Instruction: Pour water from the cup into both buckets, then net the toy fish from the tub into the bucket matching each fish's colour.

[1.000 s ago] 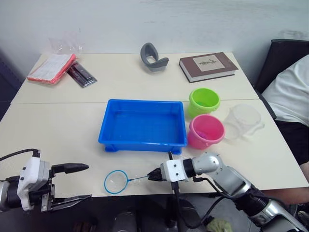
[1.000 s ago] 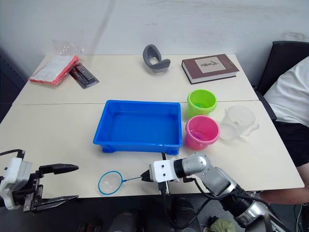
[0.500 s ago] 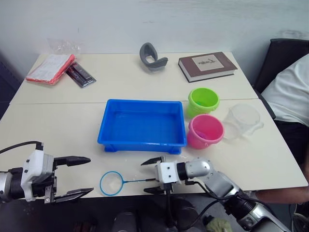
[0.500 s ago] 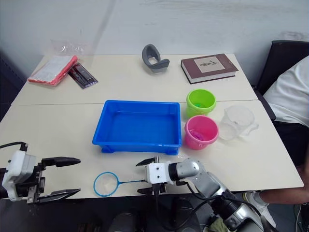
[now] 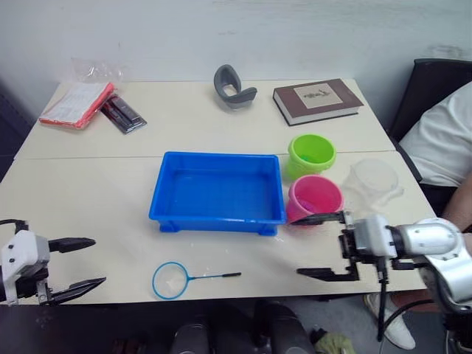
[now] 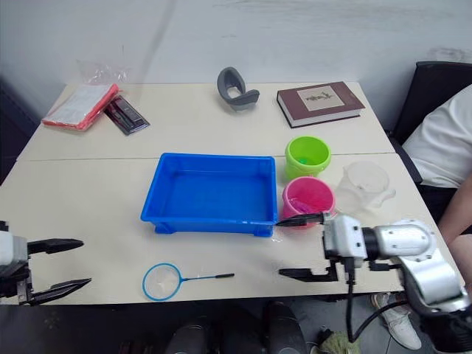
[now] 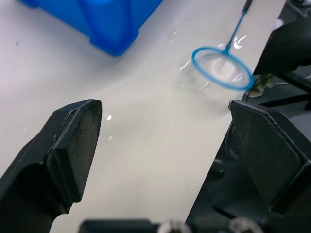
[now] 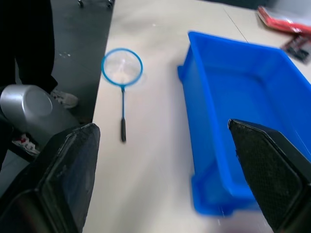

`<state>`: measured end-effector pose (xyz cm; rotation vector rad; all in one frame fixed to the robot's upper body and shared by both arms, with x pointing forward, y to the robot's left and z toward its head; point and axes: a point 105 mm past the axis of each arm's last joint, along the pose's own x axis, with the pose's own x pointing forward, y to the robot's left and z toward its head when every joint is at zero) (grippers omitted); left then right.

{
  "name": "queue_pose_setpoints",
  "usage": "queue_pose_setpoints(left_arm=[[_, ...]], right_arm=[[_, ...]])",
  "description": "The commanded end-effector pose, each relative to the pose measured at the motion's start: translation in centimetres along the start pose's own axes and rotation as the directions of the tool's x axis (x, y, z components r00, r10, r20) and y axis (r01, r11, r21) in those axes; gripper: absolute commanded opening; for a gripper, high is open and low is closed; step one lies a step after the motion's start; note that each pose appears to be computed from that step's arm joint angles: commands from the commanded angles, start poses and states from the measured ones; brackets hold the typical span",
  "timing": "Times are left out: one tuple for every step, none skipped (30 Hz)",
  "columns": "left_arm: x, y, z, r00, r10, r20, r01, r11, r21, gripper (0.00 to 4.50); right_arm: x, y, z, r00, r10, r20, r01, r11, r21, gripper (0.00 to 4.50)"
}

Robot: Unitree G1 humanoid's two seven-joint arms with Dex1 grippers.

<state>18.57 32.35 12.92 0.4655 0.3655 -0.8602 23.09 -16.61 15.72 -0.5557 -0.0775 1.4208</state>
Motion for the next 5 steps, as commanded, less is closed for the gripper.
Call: queue_pose_setpoints(left_arm=[[-0.4,0.6,-1.2,0.996,0.076,-0.054,-0.074,0.997,0.034,4.5],[-0.4,0.4,-1.8,0.996,0.074,-0.056,-0.074,0.997,-0.004,4.5],[-0.4,0.2,-2.3,0.996,0.07,-0.056,-0.072,0.997,-0.032,4.5],[-0.4,0.7,-2.5,0.993,0.11,-0.042,-0.112,0.993,-0.037,4.5],[-0.3,1.1,-2.6,0.99,0.14,-0.033,-0.142,0.989,-0.038,4.5]], right_arm=[[-4.0,-1.0,-0.5,0.994,-0.093,-0.057,0.09,0.995,-0.045,4.46],[-4.6,-0.6,-1.1,0.993,-0.092,-0.073,0.091,0.996,-0.018,4.46],[-5.0,-0.2,-1.6,0.992,-0.09,-0.084,0.09,0.996,0.0,4.46],[-5.5,-0.5,-2.3,0.987,-0.123,-0.102,0.124,0.992,0.004,4.46],[-5.9,-0.8,-2.7,0.982,-0.148,-0.114,0.149,0.989,0.004,4.46]])
